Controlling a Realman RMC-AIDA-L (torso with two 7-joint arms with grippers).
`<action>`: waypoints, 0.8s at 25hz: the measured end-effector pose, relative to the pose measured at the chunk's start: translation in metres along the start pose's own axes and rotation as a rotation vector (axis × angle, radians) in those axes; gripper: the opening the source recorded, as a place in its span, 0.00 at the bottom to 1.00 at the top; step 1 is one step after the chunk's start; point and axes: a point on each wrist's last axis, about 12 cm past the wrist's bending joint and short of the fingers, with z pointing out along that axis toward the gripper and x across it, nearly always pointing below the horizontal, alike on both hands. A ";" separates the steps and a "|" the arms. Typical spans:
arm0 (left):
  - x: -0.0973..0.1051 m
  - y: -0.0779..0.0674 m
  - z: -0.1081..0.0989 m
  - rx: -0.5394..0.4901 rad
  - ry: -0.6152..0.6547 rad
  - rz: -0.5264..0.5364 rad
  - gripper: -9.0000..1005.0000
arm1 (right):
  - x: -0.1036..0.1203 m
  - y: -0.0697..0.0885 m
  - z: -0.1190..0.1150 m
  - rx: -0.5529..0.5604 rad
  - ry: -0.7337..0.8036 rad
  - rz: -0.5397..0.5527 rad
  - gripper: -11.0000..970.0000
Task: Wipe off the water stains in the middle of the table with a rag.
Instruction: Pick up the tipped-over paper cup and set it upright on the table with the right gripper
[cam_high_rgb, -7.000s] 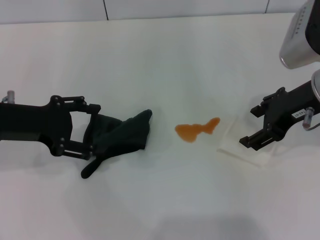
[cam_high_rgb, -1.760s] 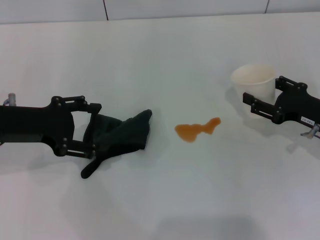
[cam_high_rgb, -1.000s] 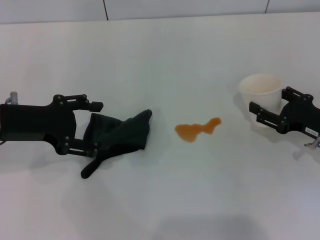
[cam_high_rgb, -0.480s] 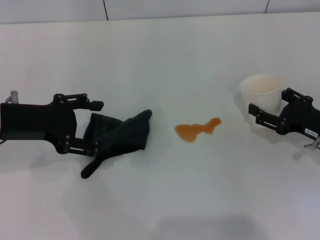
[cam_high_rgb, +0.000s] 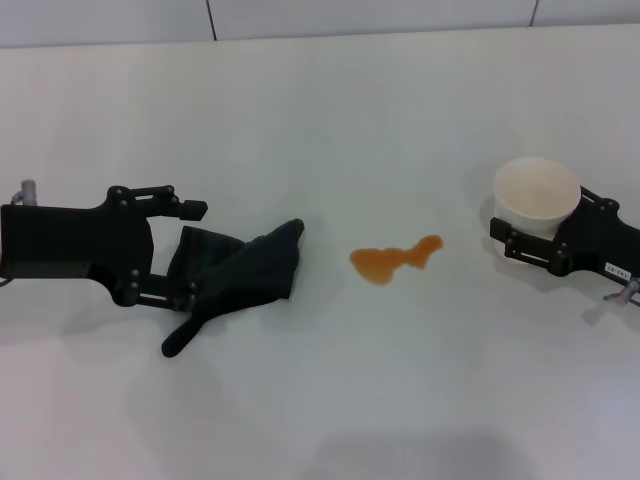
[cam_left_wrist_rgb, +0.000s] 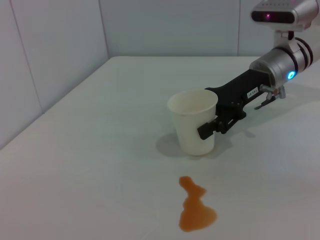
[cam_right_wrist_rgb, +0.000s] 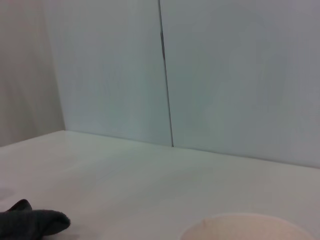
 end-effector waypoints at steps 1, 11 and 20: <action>0.000 0.000 0.000 0.000 0.000 0.000 0.89 | 0.000 0.000 0.000 0.001 0.001 0.000 0.90; 0.000 0.001 0.000 -0.003 0.001 0.001 0.89 | 0.005 -0.002 -0.003 0.014 0.039 0.043 0.90; 0.002 0.000 -0.001 -0.007 0.003 -0.004 0.89 | 0.013 -0.002 -0.011 0.032 0.055 0.067 0.90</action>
